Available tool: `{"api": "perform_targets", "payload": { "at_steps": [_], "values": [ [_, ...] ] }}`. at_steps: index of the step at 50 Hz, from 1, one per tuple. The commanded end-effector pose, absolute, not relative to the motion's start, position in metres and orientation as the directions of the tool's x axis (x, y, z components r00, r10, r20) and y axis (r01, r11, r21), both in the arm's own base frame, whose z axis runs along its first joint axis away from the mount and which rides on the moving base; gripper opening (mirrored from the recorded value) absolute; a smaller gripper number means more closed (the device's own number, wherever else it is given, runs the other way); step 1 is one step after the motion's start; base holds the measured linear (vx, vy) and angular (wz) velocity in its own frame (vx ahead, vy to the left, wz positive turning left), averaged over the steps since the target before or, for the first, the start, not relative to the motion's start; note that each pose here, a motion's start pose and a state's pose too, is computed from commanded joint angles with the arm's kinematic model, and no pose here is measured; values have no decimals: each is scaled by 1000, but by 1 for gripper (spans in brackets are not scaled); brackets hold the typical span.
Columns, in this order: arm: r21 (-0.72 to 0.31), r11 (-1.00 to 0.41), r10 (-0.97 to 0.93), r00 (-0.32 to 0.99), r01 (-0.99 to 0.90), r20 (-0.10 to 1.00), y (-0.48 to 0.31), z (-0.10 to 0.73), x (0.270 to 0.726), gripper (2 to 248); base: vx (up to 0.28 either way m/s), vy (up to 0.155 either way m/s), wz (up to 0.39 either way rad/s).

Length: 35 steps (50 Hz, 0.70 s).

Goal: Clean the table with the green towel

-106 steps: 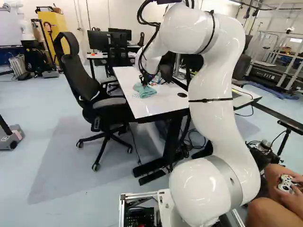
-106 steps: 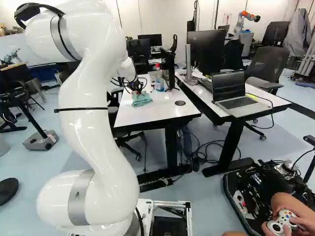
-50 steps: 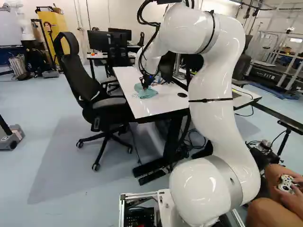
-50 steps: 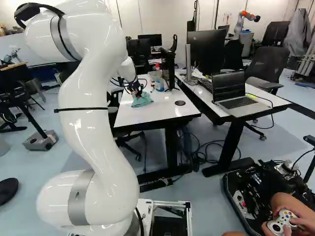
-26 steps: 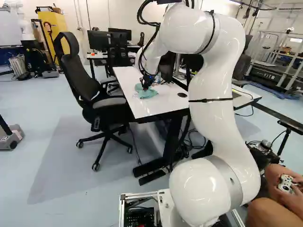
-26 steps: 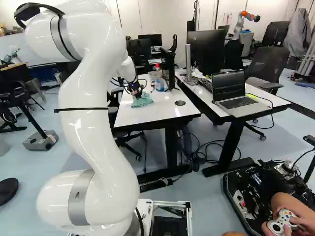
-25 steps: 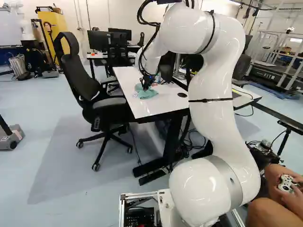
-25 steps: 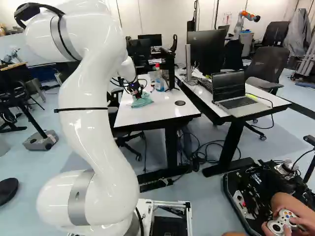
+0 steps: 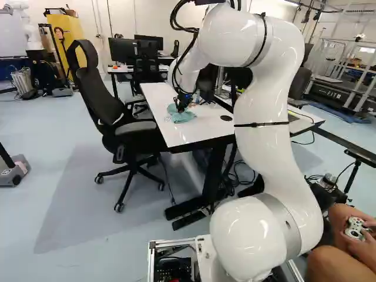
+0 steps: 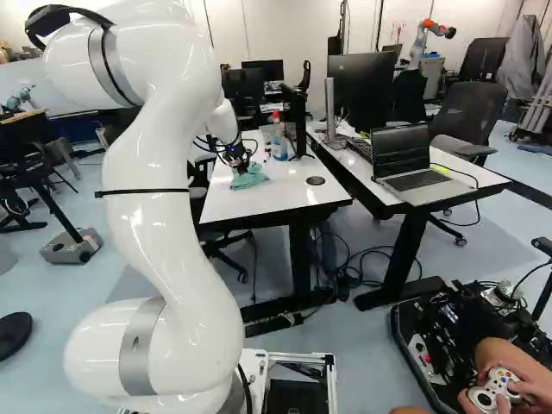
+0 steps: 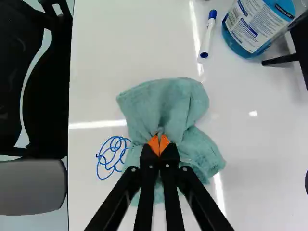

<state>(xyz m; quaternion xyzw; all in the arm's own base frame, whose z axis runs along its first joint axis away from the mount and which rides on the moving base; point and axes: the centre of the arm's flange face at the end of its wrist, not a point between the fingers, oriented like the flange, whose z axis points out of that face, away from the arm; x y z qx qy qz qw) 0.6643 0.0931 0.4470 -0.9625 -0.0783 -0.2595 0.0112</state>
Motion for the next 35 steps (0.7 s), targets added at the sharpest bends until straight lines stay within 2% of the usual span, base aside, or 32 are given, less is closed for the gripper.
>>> {"api": "perform_targets", "payload": {
  "at_steps": [35],
  "values": [
    [19,-986,150,843,163,517,101,445,683,21,0,0,0]
  ]
}}
